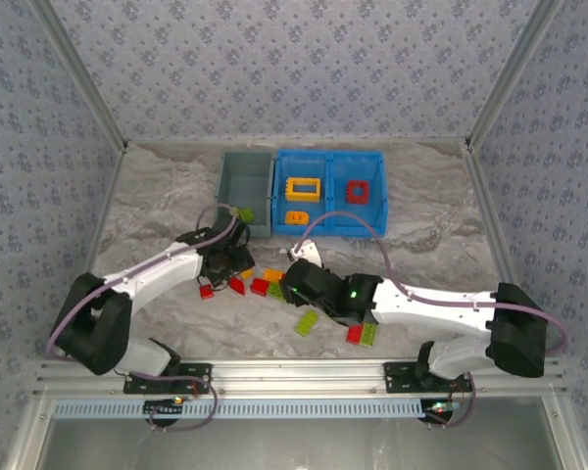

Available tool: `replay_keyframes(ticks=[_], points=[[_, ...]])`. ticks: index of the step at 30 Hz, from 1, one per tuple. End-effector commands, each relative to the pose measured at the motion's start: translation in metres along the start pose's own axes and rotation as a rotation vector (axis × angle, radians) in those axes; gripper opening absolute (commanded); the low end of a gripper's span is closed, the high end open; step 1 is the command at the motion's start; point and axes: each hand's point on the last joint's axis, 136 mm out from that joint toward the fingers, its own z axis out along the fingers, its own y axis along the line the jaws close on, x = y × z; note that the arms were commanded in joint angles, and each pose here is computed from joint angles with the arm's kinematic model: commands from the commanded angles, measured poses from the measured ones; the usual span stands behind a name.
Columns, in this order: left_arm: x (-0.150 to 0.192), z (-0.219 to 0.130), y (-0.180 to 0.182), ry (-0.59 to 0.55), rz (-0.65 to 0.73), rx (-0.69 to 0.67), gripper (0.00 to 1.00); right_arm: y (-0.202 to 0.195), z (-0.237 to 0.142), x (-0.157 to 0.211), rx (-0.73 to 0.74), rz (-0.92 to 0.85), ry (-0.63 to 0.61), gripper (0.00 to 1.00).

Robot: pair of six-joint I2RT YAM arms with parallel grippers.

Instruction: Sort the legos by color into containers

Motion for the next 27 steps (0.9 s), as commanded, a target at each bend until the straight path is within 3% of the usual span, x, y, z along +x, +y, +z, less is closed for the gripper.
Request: replay_keyframes(ticks=[1, 8, 21, 24, 27], points=[[-0.011, 0.008, -0.012, -0.013, -0.027, 0.026, 0.68, 0.003, -0.006, -0.006, 0.001, 0.045, -0.045, 0.56], [-0.011, 0.029, -0.004, -0.002, -0.047, -0.028, 0.66, 0.008, -0.011, -0.007, -0.018, 0.042, -0.054, 0.56], [-0.013, 0.039, -0.002, -0.006, -0.039, -0.052, 0.44, 0.023, -0.015, -0.01, -0.091, 0.031, -0.065, 0.56], [-0.017, 0.028, -0.001, -0.038, -0.026, -0.061, 0.39, 0.022, -0.018, -0.014, -0.085, 0.032, -0.076, 0.56], [-0.031, -0.01, -0.015, -0.149, 0.043, -0.051, 0.37, 0.015, -0.031, -0.026, -0.079, 0.05, -0.125, 0.56]])
